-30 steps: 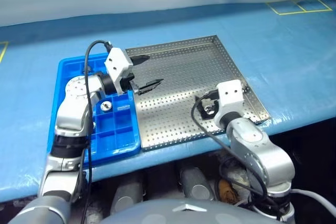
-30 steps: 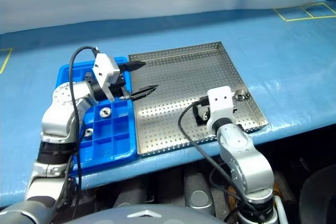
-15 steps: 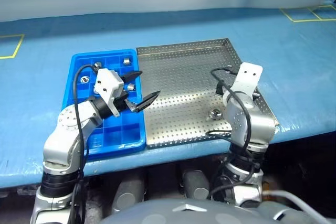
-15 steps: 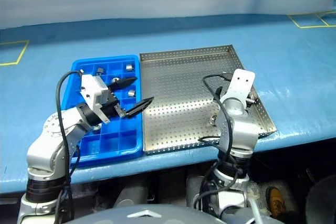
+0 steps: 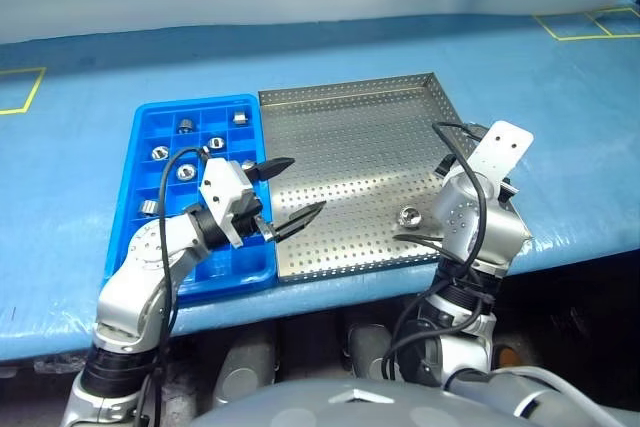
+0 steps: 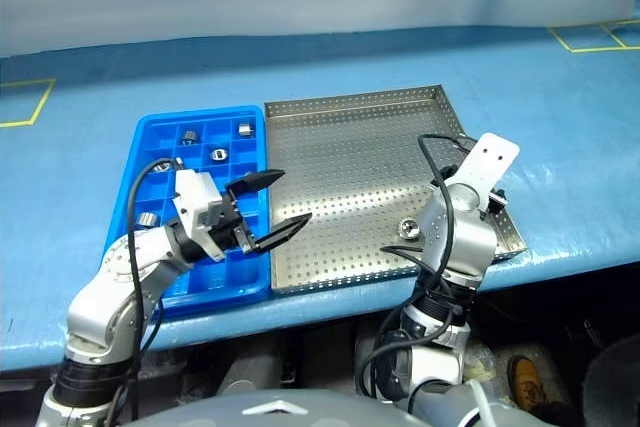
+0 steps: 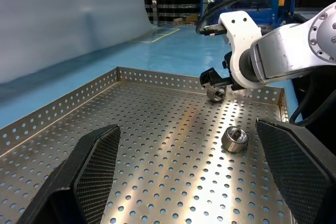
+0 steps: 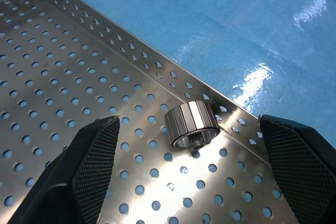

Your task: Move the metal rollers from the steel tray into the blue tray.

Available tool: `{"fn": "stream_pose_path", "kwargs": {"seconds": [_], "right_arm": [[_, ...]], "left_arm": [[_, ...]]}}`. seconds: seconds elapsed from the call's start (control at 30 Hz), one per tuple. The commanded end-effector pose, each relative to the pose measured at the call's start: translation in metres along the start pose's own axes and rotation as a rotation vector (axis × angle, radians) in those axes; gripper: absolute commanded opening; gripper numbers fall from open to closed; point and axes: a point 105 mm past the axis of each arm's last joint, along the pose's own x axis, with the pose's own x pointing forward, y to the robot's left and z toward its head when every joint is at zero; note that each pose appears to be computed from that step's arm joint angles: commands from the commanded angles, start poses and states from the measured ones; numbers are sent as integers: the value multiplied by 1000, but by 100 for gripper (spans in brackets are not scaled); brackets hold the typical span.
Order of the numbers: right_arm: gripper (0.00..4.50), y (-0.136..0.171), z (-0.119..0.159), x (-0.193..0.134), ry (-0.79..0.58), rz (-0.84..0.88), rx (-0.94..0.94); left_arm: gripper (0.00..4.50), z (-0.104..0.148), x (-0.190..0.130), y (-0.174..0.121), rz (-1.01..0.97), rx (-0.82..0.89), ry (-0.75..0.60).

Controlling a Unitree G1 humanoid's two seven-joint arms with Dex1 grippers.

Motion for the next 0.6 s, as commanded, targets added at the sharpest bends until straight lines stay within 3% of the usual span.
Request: {"fn": "stream_pose_path", "kwargs": {"seconds": [0.03, 0.6], "right_arm": [[447, 22, 0, -7, 8, 72, 53], [447, 16, -13, 19, 51, -10, 112]], "left_arm": [[450, -1, 3, 0, 15, 11, -27], [450, -5, 3, -3, 32, -30, -40]]}}
